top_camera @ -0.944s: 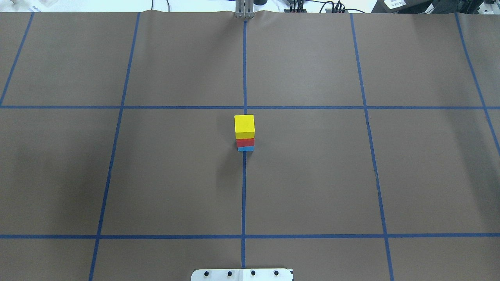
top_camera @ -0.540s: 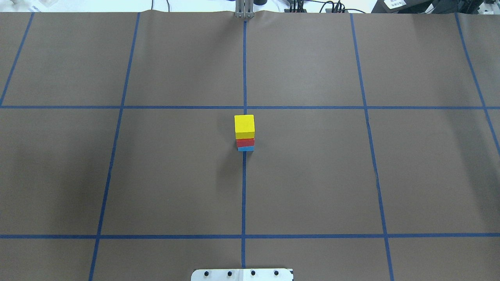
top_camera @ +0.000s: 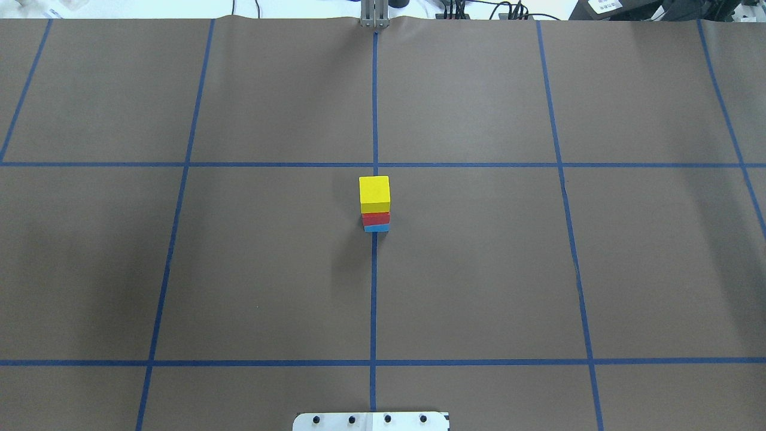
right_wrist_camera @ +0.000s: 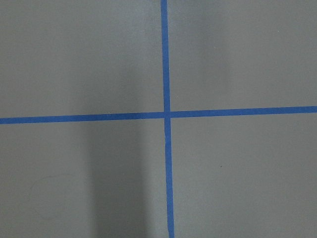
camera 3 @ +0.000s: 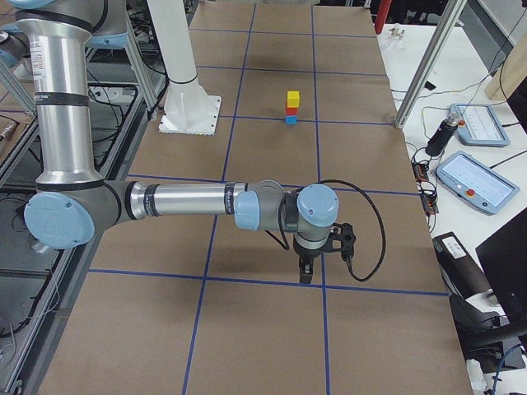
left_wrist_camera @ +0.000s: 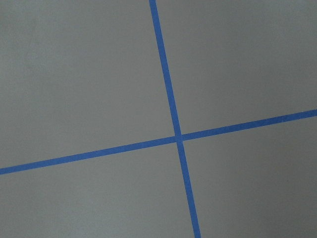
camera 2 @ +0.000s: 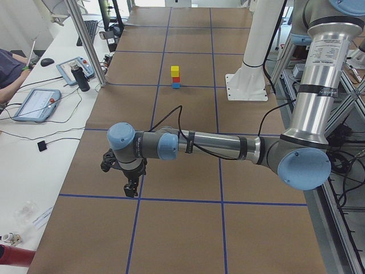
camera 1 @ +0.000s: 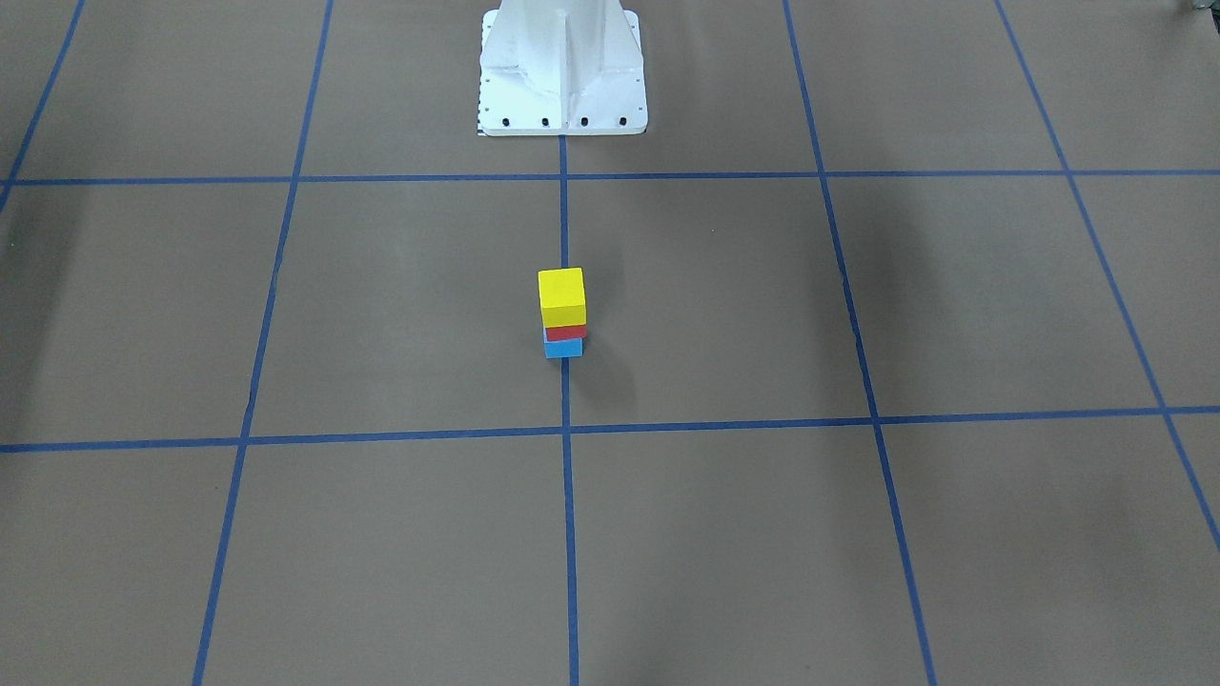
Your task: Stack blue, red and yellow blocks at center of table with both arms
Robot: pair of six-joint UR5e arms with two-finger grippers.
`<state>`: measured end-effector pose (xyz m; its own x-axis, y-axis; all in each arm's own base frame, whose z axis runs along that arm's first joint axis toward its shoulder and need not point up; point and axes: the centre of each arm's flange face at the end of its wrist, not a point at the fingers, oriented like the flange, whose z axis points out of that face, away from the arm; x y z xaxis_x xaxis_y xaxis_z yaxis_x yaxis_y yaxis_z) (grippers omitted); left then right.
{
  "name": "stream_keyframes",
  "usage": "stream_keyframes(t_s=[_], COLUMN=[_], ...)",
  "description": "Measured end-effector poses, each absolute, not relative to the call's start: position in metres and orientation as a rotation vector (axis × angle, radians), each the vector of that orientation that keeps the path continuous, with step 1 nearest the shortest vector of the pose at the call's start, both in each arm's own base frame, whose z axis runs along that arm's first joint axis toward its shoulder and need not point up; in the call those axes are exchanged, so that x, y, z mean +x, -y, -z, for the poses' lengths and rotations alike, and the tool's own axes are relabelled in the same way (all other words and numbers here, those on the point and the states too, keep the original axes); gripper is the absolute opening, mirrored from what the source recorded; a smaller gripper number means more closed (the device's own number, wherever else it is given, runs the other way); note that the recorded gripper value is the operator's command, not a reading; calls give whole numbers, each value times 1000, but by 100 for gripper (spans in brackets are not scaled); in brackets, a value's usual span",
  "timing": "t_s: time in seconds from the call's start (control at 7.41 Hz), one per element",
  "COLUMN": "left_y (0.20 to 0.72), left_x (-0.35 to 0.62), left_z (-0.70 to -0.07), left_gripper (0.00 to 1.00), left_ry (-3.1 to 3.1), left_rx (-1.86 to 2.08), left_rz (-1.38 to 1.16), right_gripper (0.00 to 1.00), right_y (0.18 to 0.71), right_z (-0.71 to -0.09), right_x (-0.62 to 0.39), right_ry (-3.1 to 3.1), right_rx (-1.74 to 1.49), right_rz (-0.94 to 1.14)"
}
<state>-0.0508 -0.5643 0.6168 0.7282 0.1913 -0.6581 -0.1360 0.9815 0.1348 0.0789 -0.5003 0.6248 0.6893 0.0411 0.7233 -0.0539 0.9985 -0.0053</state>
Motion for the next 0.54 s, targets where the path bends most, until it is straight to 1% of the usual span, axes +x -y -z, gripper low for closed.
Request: stream_keyframes(t_s=[0.54], left_y=[558], left_x=[-52], left_z=[-626], left_gripper=[100], left_ry=[-736], left_rx=[65], left_rz=[-175], right_gripper=[99], right_y=[501], right_z=[-625], right_x=[79], right_ry=[808], right_rx=[16], right_rz=[-53])
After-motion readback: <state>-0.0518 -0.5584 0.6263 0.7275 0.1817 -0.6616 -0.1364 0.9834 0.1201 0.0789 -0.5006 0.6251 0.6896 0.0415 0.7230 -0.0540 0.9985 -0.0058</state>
